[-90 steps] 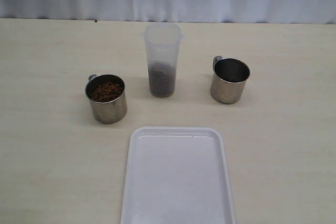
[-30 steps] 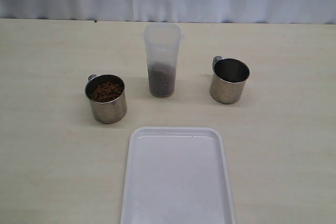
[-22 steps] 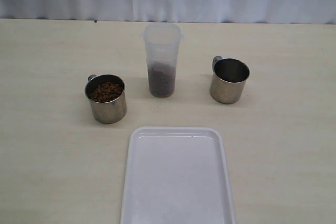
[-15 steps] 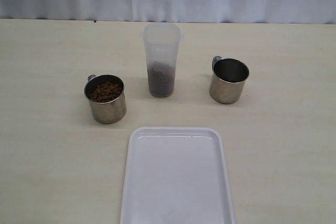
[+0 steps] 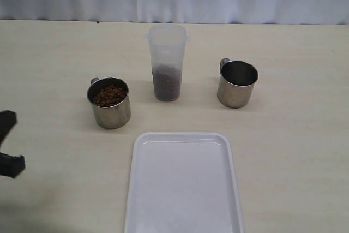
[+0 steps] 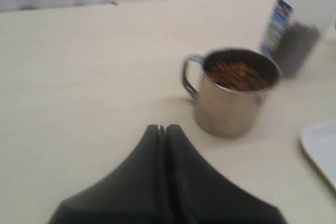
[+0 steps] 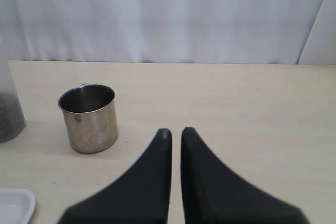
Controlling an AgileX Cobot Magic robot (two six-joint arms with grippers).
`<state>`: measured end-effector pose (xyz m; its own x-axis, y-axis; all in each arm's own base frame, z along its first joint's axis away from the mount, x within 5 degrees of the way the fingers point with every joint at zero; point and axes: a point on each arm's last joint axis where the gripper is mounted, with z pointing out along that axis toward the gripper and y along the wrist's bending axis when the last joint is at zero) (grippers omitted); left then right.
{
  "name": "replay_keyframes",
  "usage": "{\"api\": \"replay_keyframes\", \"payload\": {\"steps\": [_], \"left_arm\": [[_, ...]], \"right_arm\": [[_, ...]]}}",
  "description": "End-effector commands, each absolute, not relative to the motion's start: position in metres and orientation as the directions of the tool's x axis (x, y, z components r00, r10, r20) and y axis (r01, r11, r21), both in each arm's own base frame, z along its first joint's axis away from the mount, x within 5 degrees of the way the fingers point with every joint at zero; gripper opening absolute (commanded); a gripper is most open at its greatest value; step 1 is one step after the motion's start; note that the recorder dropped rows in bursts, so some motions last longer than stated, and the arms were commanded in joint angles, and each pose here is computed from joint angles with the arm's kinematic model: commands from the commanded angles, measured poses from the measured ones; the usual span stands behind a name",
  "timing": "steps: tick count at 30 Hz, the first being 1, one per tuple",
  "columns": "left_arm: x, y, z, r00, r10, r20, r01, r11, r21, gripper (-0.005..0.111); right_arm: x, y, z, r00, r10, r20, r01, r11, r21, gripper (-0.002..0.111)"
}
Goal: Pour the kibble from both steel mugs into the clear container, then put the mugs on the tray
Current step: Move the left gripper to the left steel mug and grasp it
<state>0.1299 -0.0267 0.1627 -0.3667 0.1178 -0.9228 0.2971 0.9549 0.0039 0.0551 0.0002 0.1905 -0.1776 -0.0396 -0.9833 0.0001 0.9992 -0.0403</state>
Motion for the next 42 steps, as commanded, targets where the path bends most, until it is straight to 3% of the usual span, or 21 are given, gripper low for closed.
{"api": "replay_keyframes", "payload": {"steps": [1, 4, 6, 9, 13, 15, 42], "left_arm": [[0.134, -0.052, 0.144, -0.329, 0.281, -0.901, 0.607, 0.795, 0.026, 0.000], [0.163, -0.055, 0.135, -0.340, 0.322, -0.883, 0.646, 0.763, 0.029, 0.002], [0.174, -0.058, 0.128, -0.355, 0.357, -0.864, 0.683, 0.730, 0.021, 0.010], [0.189, -0.065, 0.121, -0.326, 0.379, -0.866, 0.753, 0.658, 0.005, 0.036], [0.215, -0.065, 0.114, -0.376, 0.349, -0.858, 0.723, 0.690, -0.037, 0.087], [0.224, -0.064, 0.111, -0.415, 0.333, -0.847, 0.703, 0.708, -0.066, 0.101], [0.300, -0.079, 0.072, -0.316, 0.337, -0.887, 0.802, 0.594, -0.060, 0.102]], "right_arm": [[0.055, 0.001, 0.189, -0.177, -0.027, -0.984, -0.002, 1.000, -0.027, 0.005], [0.055, 0.001, 0.189, -0.177, -0.027, -0.984, -0.002, 1.000, -0.027, 0.005], [0.055, 0.001, 0.189, -0.177, -0.027, -0.984, -0.002, 1.000, -0.027, 0.005], [0.055, 0.001, 0.189, -0.177, -0.027, -0.984, -0.002, 1.000, -0.027, 0.005], [0.055, 0.001, 0.189, -0.177, -0.027, -0.984, -0.002, 1.000, -0.027, 0.005], [0.055, 0.001, 0.189, -0.177, -0.027, -0.984, -0.002, 1.000, -0.027, 0.005], [0.055, 0.001, 0.189, -0.177, -0.027, -0.984, -0.002, 1.000, -0.027, 0.005]]}}
